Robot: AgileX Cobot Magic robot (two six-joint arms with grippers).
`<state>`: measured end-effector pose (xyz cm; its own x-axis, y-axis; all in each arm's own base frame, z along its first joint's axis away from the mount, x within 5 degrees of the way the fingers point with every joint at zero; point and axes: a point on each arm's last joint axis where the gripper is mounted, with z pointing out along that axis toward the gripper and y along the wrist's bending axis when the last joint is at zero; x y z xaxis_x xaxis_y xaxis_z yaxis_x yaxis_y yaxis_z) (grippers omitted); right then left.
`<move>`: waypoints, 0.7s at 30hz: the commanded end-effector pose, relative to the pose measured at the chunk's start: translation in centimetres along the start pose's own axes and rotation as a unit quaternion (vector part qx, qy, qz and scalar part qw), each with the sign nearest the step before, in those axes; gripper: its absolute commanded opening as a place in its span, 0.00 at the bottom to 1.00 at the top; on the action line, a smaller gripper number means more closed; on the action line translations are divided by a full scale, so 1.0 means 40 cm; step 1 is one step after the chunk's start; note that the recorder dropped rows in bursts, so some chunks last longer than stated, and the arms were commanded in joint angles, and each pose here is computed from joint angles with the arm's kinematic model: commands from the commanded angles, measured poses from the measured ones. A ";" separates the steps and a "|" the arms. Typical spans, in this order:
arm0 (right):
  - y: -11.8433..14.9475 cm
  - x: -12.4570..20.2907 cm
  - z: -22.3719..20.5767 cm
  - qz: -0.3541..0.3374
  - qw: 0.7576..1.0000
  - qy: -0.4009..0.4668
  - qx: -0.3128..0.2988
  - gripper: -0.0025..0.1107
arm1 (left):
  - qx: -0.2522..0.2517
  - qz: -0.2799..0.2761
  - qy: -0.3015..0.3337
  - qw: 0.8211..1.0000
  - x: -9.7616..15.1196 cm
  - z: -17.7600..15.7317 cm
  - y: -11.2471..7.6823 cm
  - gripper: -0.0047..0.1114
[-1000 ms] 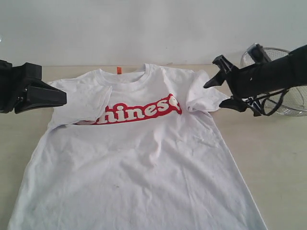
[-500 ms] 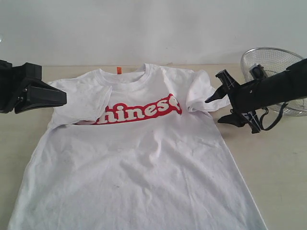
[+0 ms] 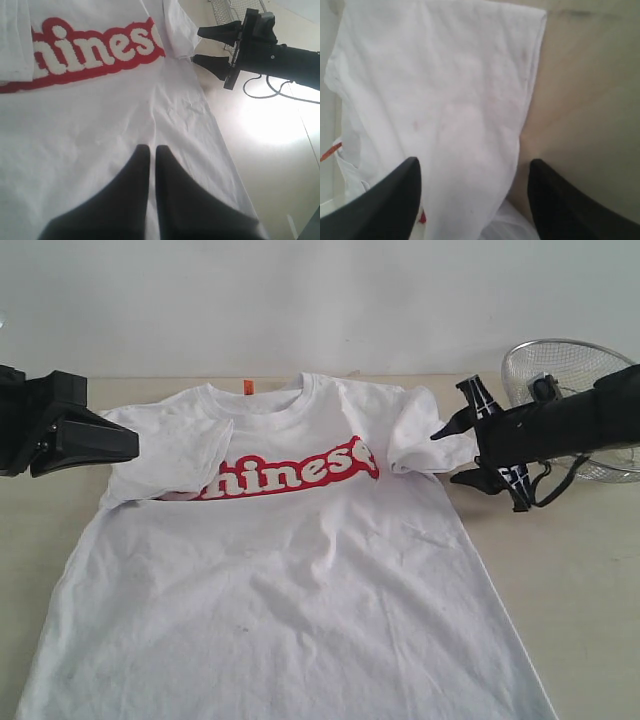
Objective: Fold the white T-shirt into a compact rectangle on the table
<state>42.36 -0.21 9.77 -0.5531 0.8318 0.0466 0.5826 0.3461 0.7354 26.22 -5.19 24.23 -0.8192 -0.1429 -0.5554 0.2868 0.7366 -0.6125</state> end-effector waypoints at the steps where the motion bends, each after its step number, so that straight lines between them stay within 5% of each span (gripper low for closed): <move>1: -0.047 -0.022 0.028 -0.007 0.999 -0.031 0.031 0.55 | 0.000 0.009 0.002 1.000 0.005 -0.001 -0.003 0.08; 13: -0.004 -0.067 0.032 -0.039 0.996 -0.081 0.023 0.52 | -0.001 0.009 0.001 1.000 0.004 -0.001 -0.003 0.08; 21: 0.033 -0.045 0.104 -0.093 0.993 -0.065 0.011 0.05 | -0.004 0.009 -0.001 1.000 0.004 -0.001 -0.002 0.08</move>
<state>46.38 0.18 8.85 -0.5495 0.8211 -0.1543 0.4990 0.4706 0.7277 26.24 -5.17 24.22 -0.8176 -0.1433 -0.5577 0.2863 0.7391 -0.6097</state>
